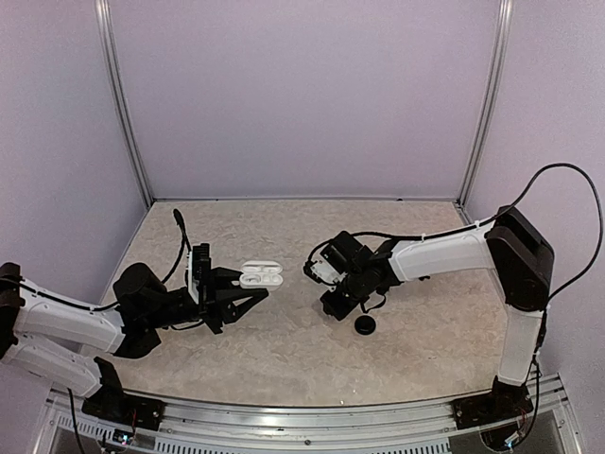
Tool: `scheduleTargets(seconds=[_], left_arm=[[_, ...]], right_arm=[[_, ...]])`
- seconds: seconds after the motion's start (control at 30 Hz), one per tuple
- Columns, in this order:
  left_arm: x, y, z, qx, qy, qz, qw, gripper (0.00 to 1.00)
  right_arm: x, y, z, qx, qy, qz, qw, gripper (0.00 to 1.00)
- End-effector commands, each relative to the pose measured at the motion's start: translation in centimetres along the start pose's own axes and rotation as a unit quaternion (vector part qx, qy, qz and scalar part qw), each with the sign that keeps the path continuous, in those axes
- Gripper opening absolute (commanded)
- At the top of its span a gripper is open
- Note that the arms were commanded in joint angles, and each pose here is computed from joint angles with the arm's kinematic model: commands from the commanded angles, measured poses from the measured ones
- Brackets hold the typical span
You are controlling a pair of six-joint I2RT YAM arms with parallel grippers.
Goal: Insert the wireless bluetooth earbuds into the charging case
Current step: Pick up the right earbud from the center of the board.
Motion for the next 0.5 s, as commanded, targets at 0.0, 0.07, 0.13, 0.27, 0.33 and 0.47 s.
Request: scheduleTargets(seconds=[0.0,0.07,0.13,0.27,0.33,0.47], left_arm=[[-0.1,0.9,-0.1,-0.009,-0.005,-0.016,1.000,0.01],[-0.2,0.8,0.0,-0.009,-0.005,-0.016,1.000,0.01],[-0.1,0.8,-0.1,-0.009,-0.005,-0.015,1.000,0.01],[0.0,0.7,-0.1,-0.008,-0.005,-0.014,1.000,0.01],[0.1,0.7,-0.1,-0.007,-0.004,-0.014,1.000,0.01],[0.3,0.8,-0.1,-0.007,-0.005,-0.013,1.000,0.01]], right_arm=[[1.1,-0.5,-0.9,0.001,-0.022,0.014,1.000,0.11],[1.4,-0.4,-1.1,0.000,-0.026,0.012,1.000,0.09],[1.8,-0.1,-1.3,0.002,-0.026,0.004,1.000,0.08],[3.4,0.9,-1.4,0.010,-0.022,-0.025,0.999,0.06],[4.7,1.7,-1.3,0.023,-0.014,-0.049,0.998,0.06],[8.5,3.5,-0.7,0.075,0.003,-0.117,0.990,0.04]])
Point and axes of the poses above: each gripper's point midway between its finger pads, its own x axis back along the fingers, its own z axis along the line the jaws close on, y = z × x, the point moved 2 cm from there along x, back along the fingers, and after that the axes turned 14 degrees about x, right-handed, at the moved point
